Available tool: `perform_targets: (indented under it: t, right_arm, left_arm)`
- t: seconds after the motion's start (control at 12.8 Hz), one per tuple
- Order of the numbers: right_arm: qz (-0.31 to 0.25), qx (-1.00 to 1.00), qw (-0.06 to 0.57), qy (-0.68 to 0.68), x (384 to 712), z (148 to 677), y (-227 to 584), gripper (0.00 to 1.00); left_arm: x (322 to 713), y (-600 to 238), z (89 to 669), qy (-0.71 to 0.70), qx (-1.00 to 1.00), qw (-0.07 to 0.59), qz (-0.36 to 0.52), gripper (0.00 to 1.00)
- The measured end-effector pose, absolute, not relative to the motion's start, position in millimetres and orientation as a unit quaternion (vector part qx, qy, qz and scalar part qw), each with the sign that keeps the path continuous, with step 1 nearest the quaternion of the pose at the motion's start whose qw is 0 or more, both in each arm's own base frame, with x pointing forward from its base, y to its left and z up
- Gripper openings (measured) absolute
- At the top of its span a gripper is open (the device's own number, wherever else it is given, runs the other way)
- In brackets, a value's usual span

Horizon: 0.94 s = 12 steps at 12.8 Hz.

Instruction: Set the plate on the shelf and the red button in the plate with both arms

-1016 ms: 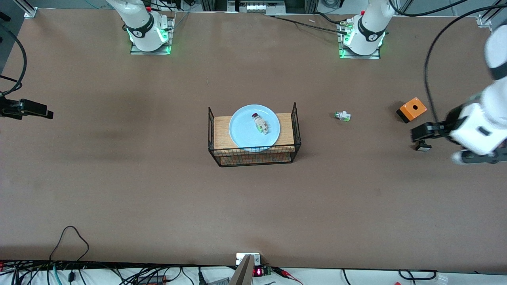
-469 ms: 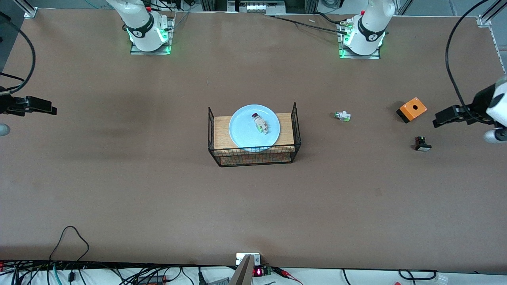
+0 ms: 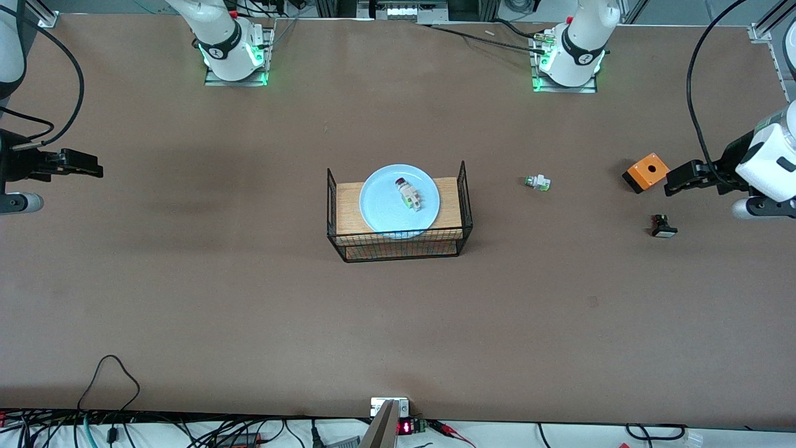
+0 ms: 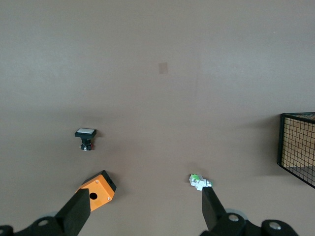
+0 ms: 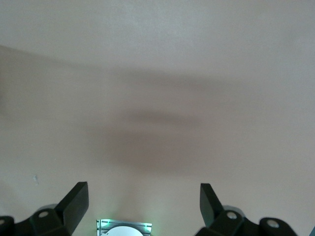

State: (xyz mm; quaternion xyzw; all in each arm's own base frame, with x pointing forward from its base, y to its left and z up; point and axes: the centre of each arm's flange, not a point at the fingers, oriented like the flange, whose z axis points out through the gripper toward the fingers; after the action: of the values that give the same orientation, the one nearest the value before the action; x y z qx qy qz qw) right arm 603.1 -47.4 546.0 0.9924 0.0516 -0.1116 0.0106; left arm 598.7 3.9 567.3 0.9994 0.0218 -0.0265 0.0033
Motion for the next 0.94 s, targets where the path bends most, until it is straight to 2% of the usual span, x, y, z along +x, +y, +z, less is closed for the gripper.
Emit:
perform_targets:
  t: [0.94]
  right_arm:
    - [-0.156, 0.986, 0.006, 0.056, 591.9, 542.2, -39.9, 1.0]
  left_arm:
    - [601.1, 26.8, 583.9, 0.025, 1.0, 0.01, 0.003, 1.0]
